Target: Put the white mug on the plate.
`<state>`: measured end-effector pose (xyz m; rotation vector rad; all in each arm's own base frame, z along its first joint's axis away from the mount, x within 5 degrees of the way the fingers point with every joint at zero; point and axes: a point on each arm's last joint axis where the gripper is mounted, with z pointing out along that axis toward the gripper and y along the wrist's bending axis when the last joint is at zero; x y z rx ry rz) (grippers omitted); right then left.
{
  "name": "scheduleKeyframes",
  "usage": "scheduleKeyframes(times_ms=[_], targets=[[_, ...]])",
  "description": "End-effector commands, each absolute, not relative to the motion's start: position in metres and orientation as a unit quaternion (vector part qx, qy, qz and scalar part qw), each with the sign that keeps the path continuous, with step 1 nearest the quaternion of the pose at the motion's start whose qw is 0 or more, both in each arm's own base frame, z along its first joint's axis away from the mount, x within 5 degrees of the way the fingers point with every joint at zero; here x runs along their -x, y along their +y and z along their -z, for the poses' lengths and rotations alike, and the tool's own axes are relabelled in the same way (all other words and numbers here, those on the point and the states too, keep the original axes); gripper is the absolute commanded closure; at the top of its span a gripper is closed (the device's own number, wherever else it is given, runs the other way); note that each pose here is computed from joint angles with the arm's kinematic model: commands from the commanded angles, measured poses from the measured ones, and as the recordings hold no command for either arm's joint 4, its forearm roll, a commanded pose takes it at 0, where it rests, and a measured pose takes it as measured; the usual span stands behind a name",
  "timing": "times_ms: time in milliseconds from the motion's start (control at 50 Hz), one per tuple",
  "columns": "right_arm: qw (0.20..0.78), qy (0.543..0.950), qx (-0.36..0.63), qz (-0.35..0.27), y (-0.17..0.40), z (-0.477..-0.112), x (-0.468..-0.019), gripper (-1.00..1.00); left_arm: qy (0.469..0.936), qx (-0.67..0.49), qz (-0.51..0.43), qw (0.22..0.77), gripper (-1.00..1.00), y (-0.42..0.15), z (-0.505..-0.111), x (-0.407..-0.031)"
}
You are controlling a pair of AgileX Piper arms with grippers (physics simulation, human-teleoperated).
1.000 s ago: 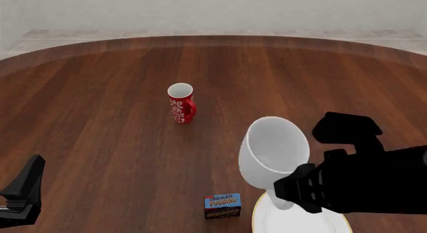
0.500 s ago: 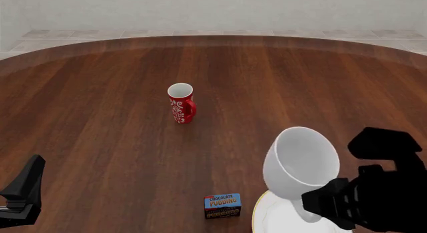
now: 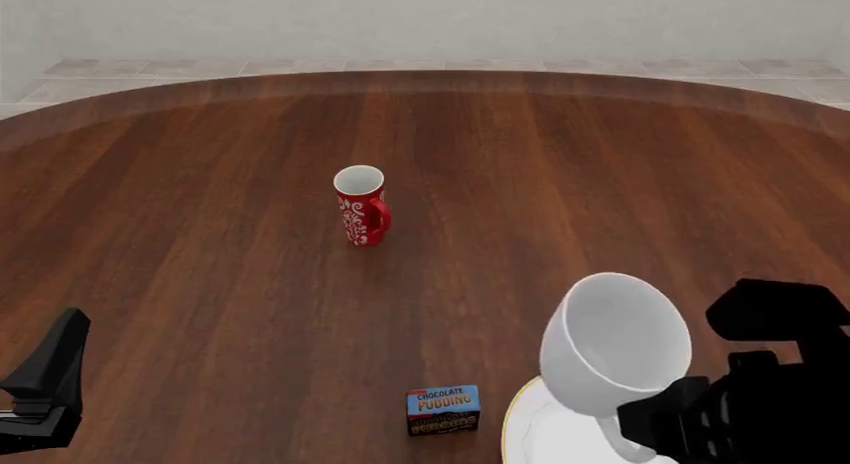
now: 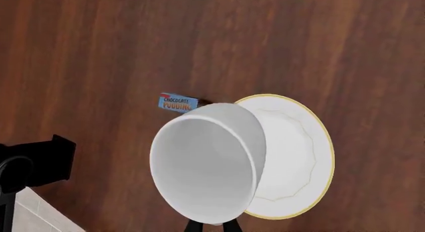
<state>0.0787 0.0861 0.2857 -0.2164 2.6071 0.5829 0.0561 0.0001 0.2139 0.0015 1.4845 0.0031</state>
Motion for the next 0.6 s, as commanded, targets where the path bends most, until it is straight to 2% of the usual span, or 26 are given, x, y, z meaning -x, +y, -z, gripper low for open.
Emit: scheduleKeyframes(times_ms=[20,600], targets=[[0.226,0.948,0.073,-0.210,0.085,-0.281,-0.078,1.00,0.676,-0.001,-0.001,0.737,-1.00,0.000,-0.214,-0.056],[0.214,0.954,0.069,-0.197,0.079,-0.264,-0.074,1.00,0.676,-0.001,-0.001,0.737,-1.00,0.000,-0.214,-0.056]])
